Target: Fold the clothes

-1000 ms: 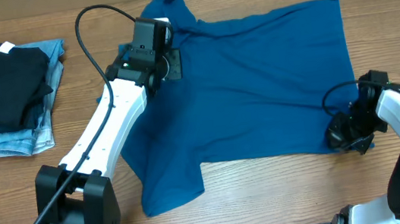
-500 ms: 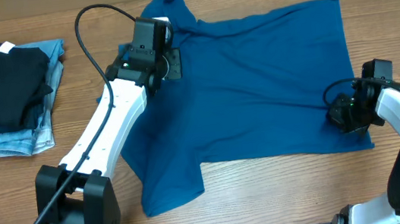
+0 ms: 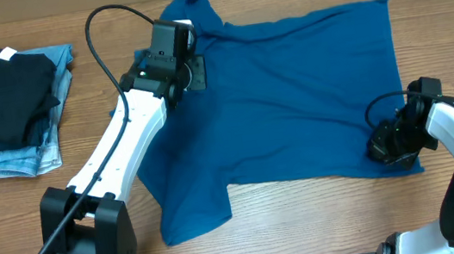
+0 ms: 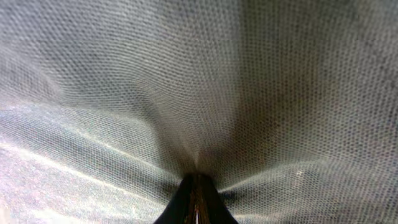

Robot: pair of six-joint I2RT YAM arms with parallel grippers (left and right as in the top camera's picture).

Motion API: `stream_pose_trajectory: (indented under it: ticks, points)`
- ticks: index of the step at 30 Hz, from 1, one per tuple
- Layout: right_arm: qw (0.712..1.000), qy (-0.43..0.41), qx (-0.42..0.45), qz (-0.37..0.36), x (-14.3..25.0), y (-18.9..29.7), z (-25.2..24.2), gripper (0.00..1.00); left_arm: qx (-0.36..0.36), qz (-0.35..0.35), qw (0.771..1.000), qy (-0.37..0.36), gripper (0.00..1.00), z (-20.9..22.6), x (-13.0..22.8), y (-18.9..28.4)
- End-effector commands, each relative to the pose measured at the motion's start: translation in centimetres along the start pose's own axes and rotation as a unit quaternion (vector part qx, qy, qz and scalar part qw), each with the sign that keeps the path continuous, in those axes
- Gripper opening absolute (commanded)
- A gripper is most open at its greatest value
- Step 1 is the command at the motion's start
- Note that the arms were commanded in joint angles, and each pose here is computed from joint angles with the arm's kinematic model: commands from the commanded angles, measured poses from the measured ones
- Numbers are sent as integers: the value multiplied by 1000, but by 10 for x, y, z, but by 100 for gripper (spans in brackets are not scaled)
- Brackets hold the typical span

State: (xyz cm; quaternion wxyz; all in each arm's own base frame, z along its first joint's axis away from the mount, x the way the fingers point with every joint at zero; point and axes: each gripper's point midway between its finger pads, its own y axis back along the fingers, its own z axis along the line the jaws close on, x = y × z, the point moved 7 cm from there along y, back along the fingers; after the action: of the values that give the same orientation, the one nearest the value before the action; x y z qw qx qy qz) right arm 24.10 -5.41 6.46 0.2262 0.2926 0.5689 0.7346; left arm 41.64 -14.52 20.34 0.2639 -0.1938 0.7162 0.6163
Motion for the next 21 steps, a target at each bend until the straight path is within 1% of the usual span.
stream_pose_trajectory:
  ticks: [1,4,6,7,9,12,15,17,19,20,21]
  points:
    - [997,-14,56,46,18,-21,-20,4,-7,2,1000,-13,7,2,-1,-4]
    - [998,-9,49,25,8,-15,-14,4,-4,-6,1000,-15,8,1,-4,-4]
    - [999,-4,36,6,-6,-1,-3,4,22,-12,999,-48,12,-6,-10,0]
    - [1000,-2,30,-5,-14,9,3,4,32,-15,997,-62,15,-9,-14,3]
    - [1000,4,17,-26,-29,33,18,4,34,-25,997,-70,17,-11,-31,18]
    - [998,20,-19,-59,-47,70,41,4,35,-44,996,-67,15,-12,-55,43]
    - [987,96,-60,-111,-62,110,73,4,26,-51,997,-54,11,-2,-70,61]
    - [974,145,-77,-154,-69,127,97,4,9,-42,999,-24,9,20,-71,56]
    - [961,178,-93,-190,-74,132,115,4,18,-23,1000,-6,6,36,-67,41]
    - [953,196,-103,-208,-76,133,127,4,35,-9,999,1,4,43,-65,27]
    - [946,212,-111,-220,-74,133,137,4,39,5,999,10,4,52,-61,8]
